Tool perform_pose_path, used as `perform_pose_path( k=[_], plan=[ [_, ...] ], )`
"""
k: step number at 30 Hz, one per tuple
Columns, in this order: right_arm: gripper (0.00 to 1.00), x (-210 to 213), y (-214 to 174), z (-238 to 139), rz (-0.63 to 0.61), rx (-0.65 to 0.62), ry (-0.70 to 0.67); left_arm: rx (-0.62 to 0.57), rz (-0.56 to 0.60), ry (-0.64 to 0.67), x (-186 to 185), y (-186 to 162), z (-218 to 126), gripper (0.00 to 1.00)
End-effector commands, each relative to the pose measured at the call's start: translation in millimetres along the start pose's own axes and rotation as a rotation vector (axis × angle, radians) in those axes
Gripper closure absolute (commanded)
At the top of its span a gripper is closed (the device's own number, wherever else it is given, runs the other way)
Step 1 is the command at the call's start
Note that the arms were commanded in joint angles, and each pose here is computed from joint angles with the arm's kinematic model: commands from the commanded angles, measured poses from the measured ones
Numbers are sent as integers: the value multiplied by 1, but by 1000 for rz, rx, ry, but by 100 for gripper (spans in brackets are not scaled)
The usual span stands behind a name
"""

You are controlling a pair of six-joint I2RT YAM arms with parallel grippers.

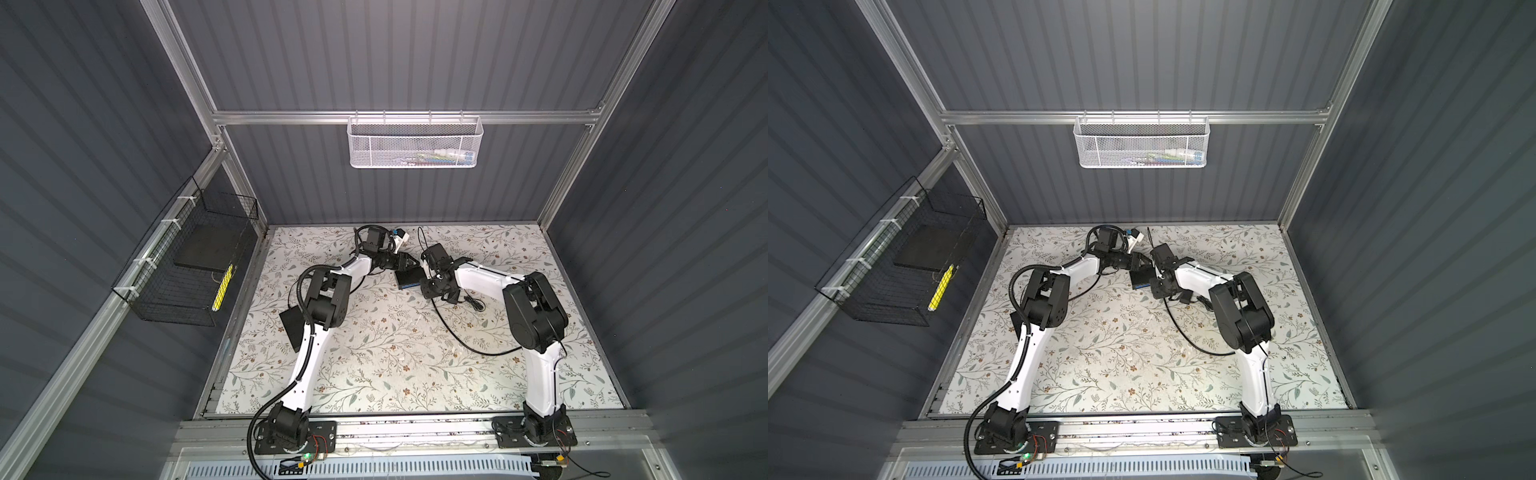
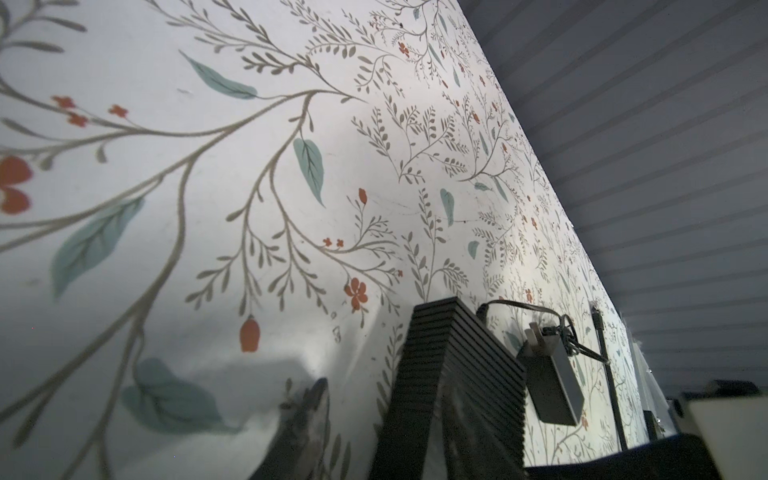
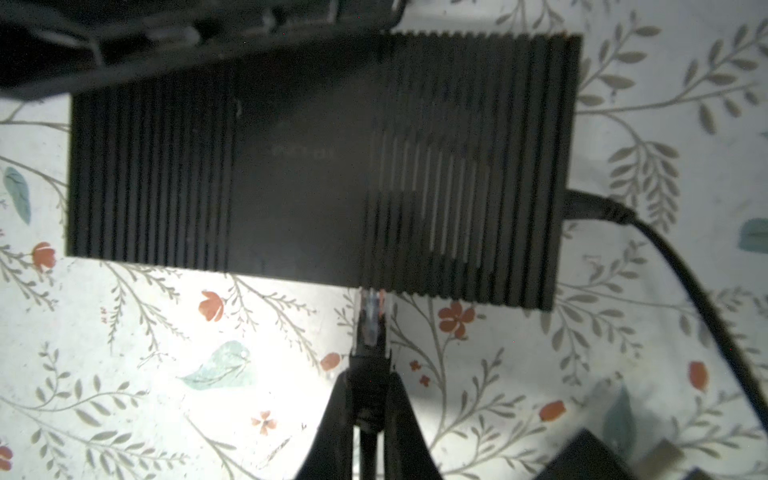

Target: Insert the plug into the switch port

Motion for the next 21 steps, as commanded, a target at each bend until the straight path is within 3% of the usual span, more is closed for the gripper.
perform_pose_path(
  k=[1,21],
  plan=[
    [100,6,9,-4,4,-27,10,22,-14,-15,-9,-4,1,55],
    [100,-2,25,1,2,-45,-42,45,-3,-51,-19,-15,6,58]
  ],
)
Point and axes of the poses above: each gripper's point midway between its finger pads, its own z axis out along the fingers, its own x axis along the line the jaws close on, y = z × x, the point moved 7 cm from there along -z, back along the fingers, and after that the axes turned 9 degrees about -z, right-handed, at the moved point
